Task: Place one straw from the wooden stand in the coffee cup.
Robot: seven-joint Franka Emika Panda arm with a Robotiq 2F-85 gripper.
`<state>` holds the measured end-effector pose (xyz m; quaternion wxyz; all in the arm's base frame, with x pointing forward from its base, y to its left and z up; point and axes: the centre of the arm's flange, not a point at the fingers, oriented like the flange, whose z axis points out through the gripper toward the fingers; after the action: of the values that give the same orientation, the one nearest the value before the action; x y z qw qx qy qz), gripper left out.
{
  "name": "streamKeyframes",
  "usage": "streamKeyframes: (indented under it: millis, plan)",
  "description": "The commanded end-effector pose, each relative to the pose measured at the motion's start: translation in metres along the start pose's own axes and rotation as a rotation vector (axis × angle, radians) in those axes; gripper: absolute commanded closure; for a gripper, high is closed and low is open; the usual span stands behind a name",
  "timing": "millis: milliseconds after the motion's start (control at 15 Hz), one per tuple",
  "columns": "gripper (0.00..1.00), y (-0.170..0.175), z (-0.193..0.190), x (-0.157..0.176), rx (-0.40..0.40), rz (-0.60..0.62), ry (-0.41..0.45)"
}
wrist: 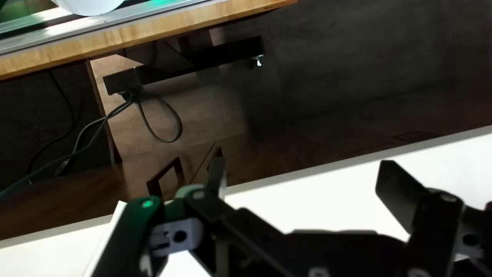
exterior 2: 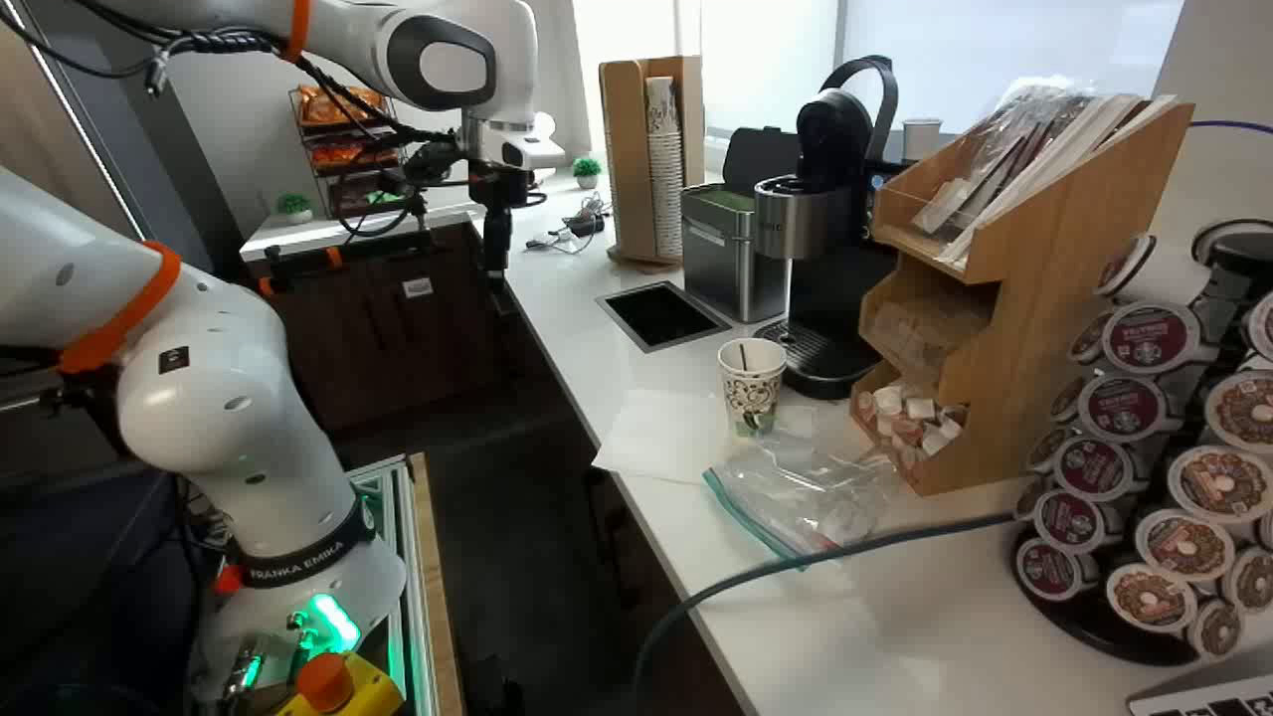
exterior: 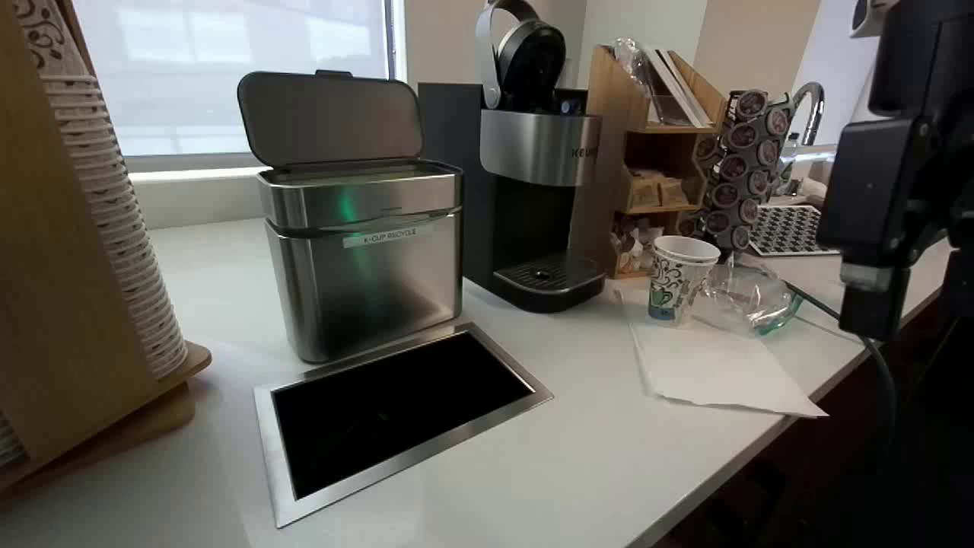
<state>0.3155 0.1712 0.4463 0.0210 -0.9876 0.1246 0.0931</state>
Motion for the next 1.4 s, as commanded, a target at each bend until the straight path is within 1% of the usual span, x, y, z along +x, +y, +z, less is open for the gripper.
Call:
streamKeyframes:
  millis: [0,667,800,867,1067,1200,1333]
  plan:
    - [0.00,0.000,0.000,0.000,0.000,0.000,0.000]
    - [0.00,0.000,0.000,0.000,0.000,0.000,0.000]
    - [0.00,0.019,-0.001,0.013,0.022,0.085,-0.016]
    - [0.00,0.038,-0.003,0.023,0.019,0.173,0.018]
    - [0.00,0.095,-0.011,0.057,0.051,0.317,0.047]
    - [0.00,0.127,-0.024,0.075,0.081,0.404,0.104]
    - [0.00,0.162,-0.052,0.095,0.075,0.466,0.200]
